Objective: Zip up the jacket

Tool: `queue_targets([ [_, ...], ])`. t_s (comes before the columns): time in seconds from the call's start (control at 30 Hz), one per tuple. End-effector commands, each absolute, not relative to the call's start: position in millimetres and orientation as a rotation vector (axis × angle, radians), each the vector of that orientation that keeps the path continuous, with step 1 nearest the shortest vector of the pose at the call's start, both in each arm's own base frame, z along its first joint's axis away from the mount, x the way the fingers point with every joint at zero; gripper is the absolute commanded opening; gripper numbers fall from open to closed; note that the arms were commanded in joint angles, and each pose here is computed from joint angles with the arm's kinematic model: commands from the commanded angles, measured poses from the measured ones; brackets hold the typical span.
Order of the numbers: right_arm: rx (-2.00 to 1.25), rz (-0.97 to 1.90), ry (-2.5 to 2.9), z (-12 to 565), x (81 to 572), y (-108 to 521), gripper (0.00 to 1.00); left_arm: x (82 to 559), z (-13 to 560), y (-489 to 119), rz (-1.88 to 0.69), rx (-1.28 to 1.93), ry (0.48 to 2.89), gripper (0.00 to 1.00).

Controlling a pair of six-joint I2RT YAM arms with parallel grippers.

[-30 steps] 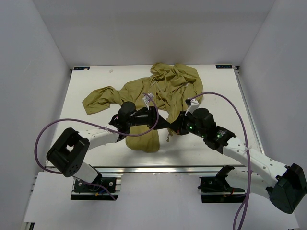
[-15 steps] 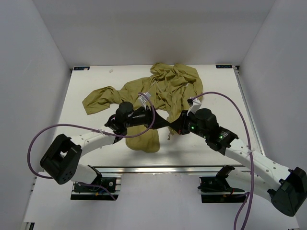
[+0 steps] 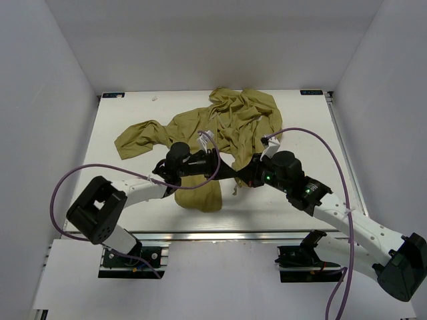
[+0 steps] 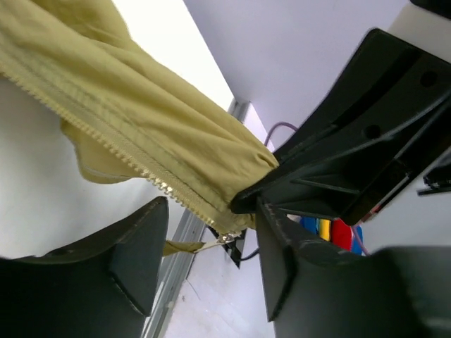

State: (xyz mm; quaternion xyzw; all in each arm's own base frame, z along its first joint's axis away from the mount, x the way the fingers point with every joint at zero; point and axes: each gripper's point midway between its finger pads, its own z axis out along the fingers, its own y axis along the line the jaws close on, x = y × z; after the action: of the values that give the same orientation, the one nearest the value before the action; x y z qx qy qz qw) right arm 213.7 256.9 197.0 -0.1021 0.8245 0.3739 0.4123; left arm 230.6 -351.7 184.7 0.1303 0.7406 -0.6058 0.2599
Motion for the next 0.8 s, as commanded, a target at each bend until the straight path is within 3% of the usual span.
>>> queue_targets([
  [0.0,-0.26,0.981,1.996,217,217,262,0.0,228,210,-360,-1.757,0.408,1.906,0.61],
  [0.13,-0.254,0.975,2.005,213,217,261,0.0,225,217,-364,-1.82,0.428,1.87,0.44],
  [0.27,-0.243,0.96,2.014,211,218,259,0.0,225,221,-363,-1.823,0.422,1.849,0.18],
  [0.37,-0.241,0.949,2.018,210,218,257,0.0,226,224,-361,-1.804,0.414,1.839,0.04],
  [0.53,-0.233,0.947,2.026,210,216,254,0.0,228,227,-358,-1.765,0.408,1.819,0.0],
  [0.57,-0.232,0.946,2.031,209,215,254,0.03,229,227,-357,-1.758,0.401,1.821,0.0],
  [0.67,-0.243,0.963,2.032,210,210,253,0.22,229,227,-357,-1.745,0.41,1.815,0.0],
  [0.7,-0.248,0.966,2.032,209,208,252,0.34,229,229,-357,-1.746,0.421,1.806,0.0],
  [0.77,-0.253,0.965,2.042,205,205,250,0.44,228,230,-357,-1.744,0.428,1.801,0.0],
])
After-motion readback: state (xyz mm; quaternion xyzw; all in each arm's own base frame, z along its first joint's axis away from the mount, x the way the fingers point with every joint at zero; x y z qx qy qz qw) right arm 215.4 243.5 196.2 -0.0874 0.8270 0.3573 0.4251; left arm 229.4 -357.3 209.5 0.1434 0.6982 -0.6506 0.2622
